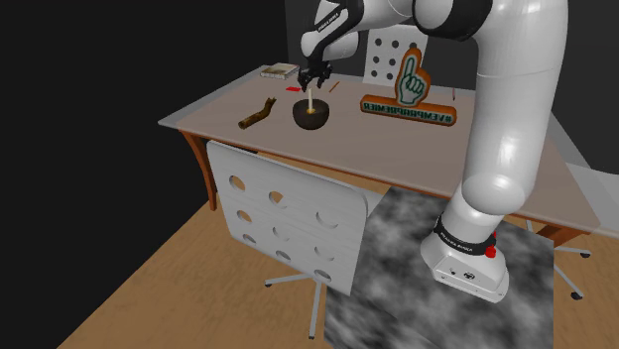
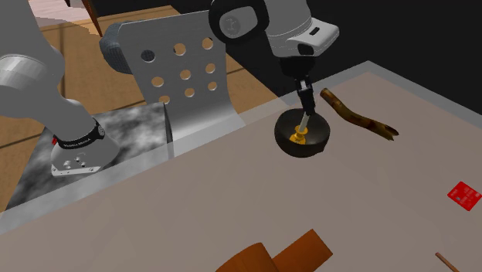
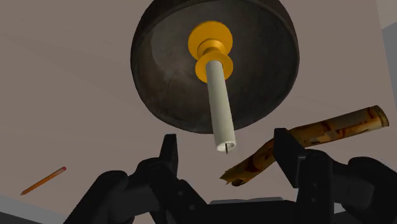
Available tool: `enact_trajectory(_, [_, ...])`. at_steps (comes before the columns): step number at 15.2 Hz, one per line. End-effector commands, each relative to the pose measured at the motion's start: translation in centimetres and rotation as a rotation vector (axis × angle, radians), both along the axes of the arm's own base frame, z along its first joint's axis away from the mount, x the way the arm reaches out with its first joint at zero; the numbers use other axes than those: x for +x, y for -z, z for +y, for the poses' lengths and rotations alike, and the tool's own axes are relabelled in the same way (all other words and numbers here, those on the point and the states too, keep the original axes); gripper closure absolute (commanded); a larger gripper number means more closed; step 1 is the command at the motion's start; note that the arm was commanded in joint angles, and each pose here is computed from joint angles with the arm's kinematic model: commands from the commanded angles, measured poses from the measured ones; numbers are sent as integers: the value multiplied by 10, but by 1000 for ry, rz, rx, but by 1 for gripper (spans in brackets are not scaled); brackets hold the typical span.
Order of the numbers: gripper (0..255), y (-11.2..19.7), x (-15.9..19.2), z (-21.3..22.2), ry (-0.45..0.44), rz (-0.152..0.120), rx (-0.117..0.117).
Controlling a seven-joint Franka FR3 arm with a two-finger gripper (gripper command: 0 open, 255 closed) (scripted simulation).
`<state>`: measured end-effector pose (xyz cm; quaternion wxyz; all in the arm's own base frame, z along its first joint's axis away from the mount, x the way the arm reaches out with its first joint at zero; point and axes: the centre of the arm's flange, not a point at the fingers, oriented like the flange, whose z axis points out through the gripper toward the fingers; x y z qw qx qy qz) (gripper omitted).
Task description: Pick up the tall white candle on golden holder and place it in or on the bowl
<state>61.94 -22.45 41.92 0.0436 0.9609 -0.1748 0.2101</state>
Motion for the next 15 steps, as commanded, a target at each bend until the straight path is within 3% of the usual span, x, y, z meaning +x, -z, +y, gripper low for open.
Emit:
enact_trajectory(1, [0, 0, 0, 0, 0, 0, 0])
enact_trajectory(4, [0, 0, 0, 0, 0, 0, 0])
enact_trajectory(8, [0, -45, -19, 8, 0, 0, 0])
enact_trajectory(15, [0, -45, -19, 8, 0, 0, 0])
